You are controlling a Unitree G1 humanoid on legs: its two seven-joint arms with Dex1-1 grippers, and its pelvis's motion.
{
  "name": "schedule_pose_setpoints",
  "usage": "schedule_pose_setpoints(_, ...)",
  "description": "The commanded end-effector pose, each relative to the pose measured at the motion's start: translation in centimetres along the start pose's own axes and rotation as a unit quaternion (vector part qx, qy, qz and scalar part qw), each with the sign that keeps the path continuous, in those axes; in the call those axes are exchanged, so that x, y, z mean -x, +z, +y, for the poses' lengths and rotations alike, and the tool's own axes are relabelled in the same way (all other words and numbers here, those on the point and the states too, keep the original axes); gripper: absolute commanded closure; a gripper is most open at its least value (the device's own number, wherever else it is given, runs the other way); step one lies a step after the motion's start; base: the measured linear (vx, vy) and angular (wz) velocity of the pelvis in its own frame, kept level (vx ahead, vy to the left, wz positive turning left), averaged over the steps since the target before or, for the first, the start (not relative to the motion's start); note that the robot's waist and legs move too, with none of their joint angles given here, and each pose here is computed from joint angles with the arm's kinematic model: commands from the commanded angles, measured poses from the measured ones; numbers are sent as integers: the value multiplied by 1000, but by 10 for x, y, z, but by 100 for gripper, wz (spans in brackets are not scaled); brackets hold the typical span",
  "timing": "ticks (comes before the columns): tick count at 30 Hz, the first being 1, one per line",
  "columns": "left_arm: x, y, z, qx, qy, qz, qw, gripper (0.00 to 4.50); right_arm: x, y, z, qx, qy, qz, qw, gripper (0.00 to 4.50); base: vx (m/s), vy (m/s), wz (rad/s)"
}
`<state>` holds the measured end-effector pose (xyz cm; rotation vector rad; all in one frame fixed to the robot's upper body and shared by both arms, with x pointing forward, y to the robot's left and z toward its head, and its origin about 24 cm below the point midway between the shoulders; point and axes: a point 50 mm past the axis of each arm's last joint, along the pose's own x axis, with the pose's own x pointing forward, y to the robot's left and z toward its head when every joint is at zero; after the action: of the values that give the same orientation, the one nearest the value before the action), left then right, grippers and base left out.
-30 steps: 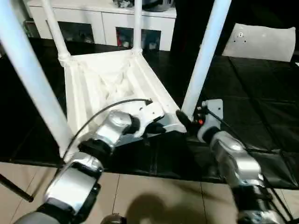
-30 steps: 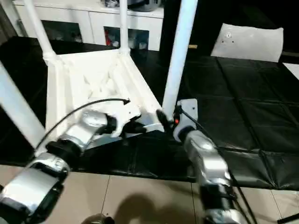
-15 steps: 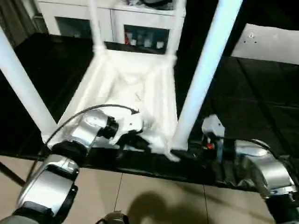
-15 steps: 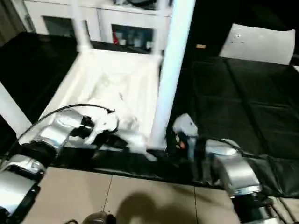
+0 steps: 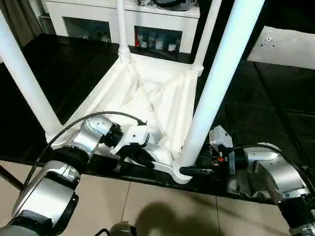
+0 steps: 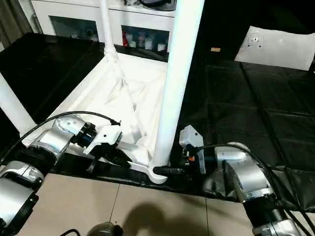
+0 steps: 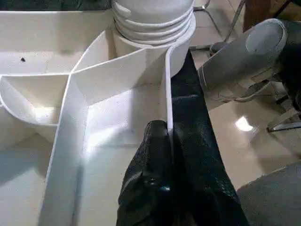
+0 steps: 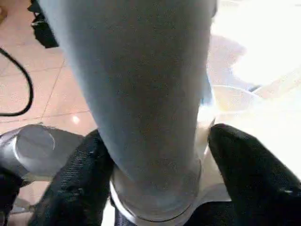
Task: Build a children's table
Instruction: Rotate leg to tighten
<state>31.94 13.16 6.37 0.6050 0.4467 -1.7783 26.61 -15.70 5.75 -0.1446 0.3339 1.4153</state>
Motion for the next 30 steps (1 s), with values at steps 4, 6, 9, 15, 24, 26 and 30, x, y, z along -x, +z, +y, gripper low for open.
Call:
schedule_pose_setpoints(4,-1,11,3,-38,-30,17,999,450,1,0,-1,1,18,8,1000,182,0,0,0)
schedule_pose_setpoints(6,-1,11,3,-38,-32,18,999,450,1,-1,0,0,24,9,1000,204,0,0,0)
schedule_pose_setpoints(9,-1,10,3,-38,-32,19,999,450,0,-1,0,-1,27,9,1000,216,0,0,0)
schedule_pose_setpoints(15,0,10,4,-38,-33,23,998,450,-1,-2,2,-2,36,9,999,235,0,0,0)
schedule_pose_setpoints(24,-1,8,4,-30,-27,16,999,450,-7,-4,9,-14,46,0,999,238,0,0,0)
schedule_pose_setpoints(26,-3,9,7,-20,-5,5,1000,450,-12,-3,11,-30,33,-22,999,238,0,0,0)
schedule_pose_setpoints(30,-12,17,19,0,65,-17,998,450,-22,-4,9,-59,-19,-47,997,238,0,0,0)
